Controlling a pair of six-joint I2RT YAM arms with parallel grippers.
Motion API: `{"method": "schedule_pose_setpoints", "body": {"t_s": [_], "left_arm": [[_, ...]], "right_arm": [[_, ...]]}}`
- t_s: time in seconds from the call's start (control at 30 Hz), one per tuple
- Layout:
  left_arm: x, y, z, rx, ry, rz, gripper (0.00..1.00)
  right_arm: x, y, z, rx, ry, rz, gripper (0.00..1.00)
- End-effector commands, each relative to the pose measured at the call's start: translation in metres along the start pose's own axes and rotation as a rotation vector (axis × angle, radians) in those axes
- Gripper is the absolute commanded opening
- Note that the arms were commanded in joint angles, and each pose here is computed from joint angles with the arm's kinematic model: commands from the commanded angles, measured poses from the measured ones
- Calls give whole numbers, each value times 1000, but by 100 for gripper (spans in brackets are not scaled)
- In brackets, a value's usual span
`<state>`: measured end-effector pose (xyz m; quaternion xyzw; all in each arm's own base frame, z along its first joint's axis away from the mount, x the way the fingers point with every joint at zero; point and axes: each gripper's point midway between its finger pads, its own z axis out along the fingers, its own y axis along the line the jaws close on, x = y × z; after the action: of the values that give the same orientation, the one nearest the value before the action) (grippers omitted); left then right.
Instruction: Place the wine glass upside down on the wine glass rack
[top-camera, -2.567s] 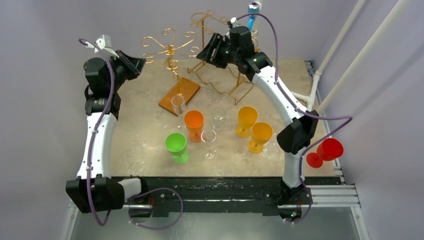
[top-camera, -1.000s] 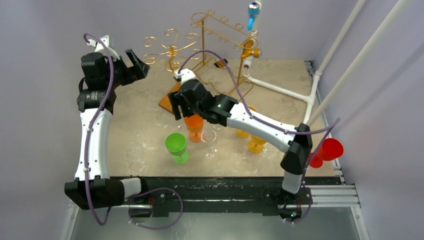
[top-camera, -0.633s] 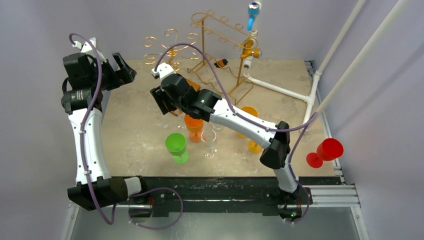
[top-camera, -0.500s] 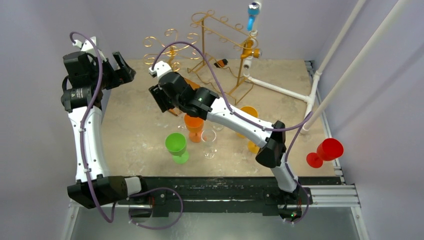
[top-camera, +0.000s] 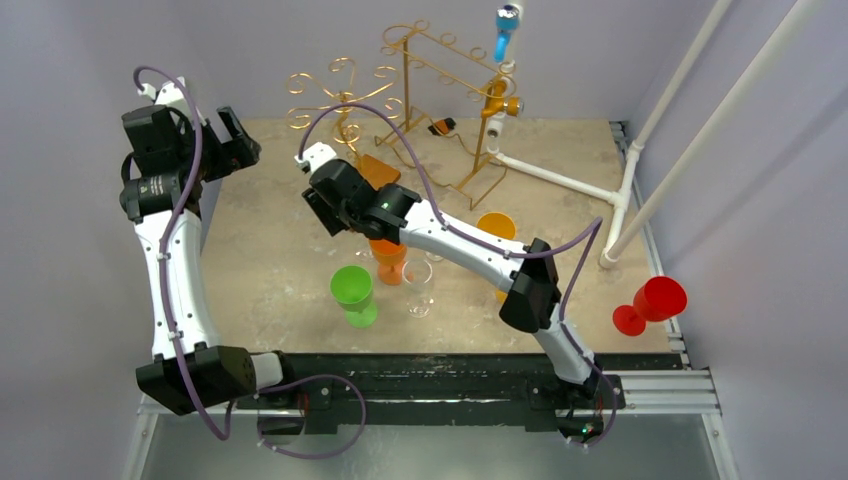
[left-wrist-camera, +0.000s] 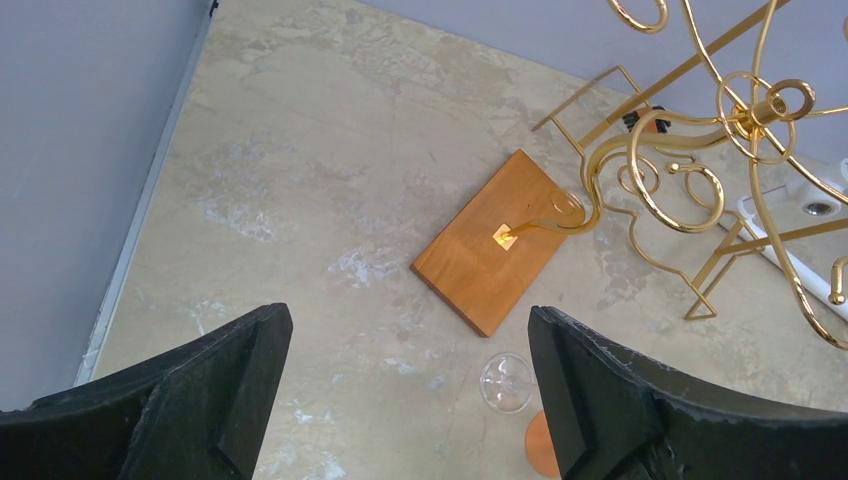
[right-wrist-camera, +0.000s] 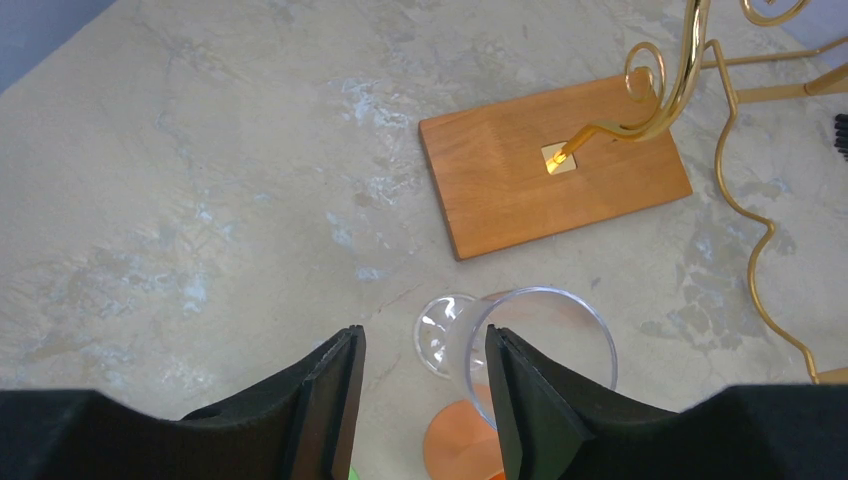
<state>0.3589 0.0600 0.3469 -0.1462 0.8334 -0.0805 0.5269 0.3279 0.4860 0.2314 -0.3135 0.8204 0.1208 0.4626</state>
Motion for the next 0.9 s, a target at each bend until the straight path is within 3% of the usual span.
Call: {"method": "schedule_pose_setpoints", "body": {"t_s": [0.0, 0.13, 0.2, 0.4, 0.53, 0.73, 0.87], "left_arm": [[-5, 0, -1, 9, -17, 26, 97], [-2, -2, 3, 33, 3, 32, 100], [-1, -3, 4, 40, 9, 31, 100], [4, -6, 3, 60, 16, 39, 100], [16, -8, 2, 90, 56, 80, 96], [29, -17, -4, 151, 97, 104, 92], [32, -35, -18, 245, 104, 104, 93]], "right_arm": [[-16, -13, -5, 35, -53, 11, 55], [-16, -17, -3, 32, -56, 15, 54], [-13, -19, 2, 28, -43, 19, 49], [9, -20, 21, 23, 13, 23, 19], [0, -19, 14, 13, 0, 33, 0], [-55, -25, -34, -10, -117, 99, 0], [-96, -29, -92, -57, -245, 178, 0]]}}
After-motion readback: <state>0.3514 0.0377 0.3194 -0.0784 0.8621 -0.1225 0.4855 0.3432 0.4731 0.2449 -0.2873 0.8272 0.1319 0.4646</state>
